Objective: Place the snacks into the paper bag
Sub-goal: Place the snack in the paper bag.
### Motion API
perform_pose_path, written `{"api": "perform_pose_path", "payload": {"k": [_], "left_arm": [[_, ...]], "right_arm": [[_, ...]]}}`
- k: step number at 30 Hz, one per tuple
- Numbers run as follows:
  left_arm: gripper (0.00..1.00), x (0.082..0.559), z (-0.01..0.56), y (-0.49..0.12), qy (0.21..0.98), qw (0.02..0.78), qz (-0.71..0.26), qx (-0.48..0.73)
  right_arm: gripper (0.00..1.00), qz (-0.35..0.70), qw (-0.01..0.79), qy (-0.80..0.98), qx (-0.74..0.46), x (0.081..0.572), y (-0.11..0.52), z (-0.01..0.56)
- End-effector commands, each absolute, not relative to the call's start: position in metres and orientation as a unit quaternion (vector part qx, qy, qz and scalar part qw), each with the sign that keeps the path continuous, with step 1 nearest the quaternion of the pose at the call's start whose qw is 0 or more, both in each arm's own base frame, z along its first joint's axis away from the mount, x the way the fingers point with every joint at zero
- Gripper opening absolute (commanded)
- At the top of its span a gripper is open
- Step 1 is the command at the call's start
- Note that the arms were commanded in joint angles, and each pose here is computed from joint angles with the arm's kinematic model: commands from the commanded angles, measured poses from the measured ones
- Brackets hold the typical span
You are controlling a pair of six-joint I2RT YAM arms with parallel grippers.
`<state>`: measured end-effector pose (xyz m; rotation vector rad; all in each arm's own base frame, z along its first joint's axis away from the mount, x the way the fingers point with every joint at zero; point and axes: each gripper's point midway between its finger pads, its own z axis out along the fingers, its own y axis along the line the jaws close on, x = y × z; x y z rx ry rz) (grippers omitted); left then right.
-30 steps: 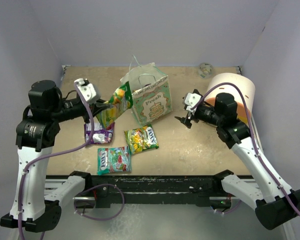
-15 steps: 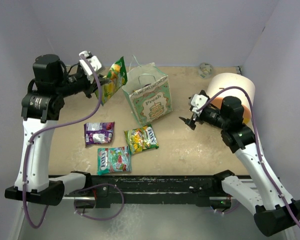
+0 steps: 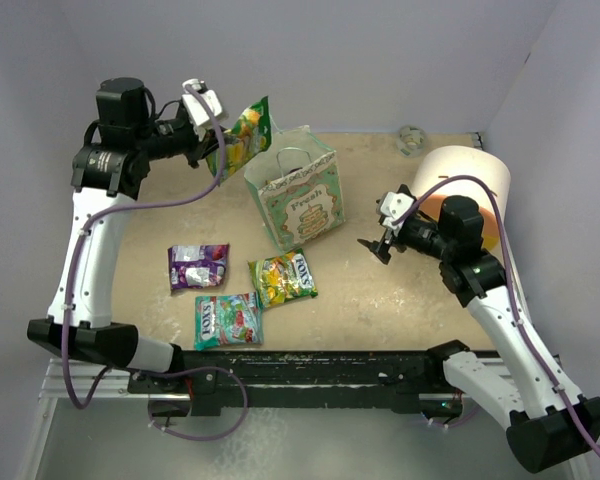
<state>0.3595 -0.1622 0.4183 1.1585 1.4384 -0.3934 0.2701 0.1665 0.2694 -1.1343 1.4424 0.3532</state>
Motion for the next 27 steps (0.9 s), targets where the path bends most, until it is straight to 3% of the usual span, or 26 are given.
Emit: {"api": "perform_pose_path", "payload": {"k": [1,19,27], "left_arm": [[0.00,0.364,0.450,-0.187,0.529,0.621,-0.149,0.559],[0.00,0.410,0.380,-0.239,0.549,0.538,-0.121,0.628],[0.00,0.416,0.384,-0.257,0.524,0.563,-0.159,0.618]], "right_arm": [[0.94,0.159,0.608,0.607,-0.486,0.273,0.170,0.276],[0.94,0.162,0.607,0.609,-0.484,0.273,0.169,0.272],[0.94,0.166,0.603,0.611,-0.484,0.274,0.169,0.269]]}}
